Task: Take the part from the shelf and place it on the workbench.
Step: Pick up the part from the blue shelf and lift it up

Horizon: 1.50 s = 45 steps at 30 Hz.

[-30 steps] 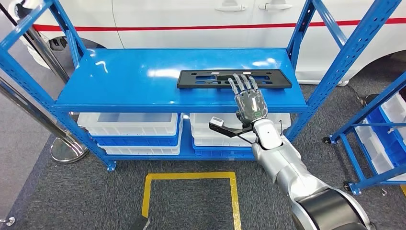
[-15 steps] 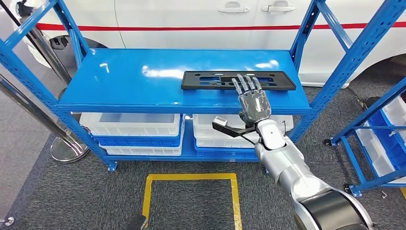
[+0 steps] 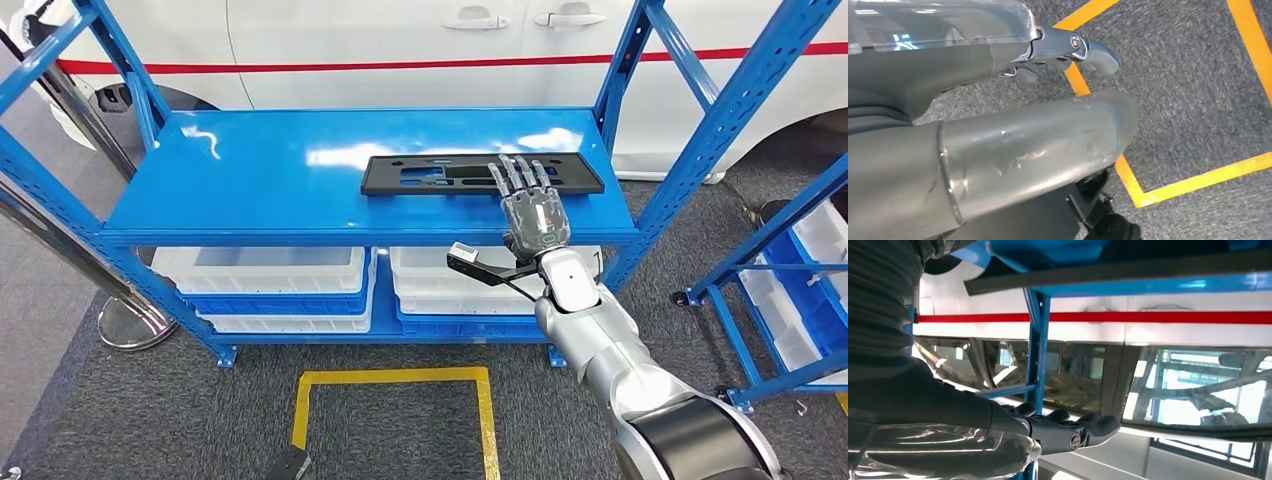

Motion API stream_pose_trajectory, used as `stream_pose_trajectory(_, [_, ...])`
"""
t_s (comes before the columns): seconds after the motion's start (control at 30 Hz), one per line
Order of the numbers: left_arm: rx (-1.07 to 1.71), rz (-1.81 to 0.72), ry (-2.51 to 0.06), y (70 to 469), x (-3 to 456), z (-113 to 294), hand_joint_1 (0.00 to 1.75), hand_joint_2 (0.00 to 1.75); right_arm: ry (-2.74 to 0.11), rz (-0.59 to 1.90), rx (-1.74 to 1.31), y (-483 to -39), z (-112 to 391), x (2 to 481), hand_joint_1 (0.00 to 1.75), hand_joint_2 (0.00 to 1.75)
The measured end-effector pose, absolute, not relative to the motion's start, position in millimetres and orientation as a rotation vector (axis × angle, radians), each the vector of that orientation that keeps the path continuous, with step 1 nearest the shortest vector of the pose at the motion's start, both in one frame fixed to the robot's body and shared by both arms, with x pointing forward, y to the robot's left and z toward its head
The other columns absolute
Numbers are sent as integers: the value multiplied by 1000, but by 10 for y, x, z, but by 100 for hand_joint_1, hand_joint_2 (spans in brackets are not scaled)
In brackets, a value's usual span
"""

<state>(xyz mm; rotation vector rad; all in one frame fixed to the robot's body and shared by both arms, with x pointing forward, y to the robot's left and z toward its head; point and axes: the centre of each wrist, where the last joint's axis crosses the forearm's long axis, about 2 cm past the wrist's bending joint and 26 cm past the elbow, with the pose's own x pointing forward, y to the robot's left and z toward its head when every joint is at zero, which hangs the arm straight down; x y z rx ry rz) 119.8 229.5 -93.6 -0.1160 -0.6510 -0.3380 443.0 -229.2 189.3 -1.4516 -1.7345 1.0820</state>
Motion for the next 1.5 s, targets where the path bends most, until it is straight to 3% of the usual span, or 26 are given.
stream_pose_trajectory(1.5, [-99,-342,-662,2309,1226,-930,0,0,-1691,1112,-1457,-2465,1766,4390,0,175])
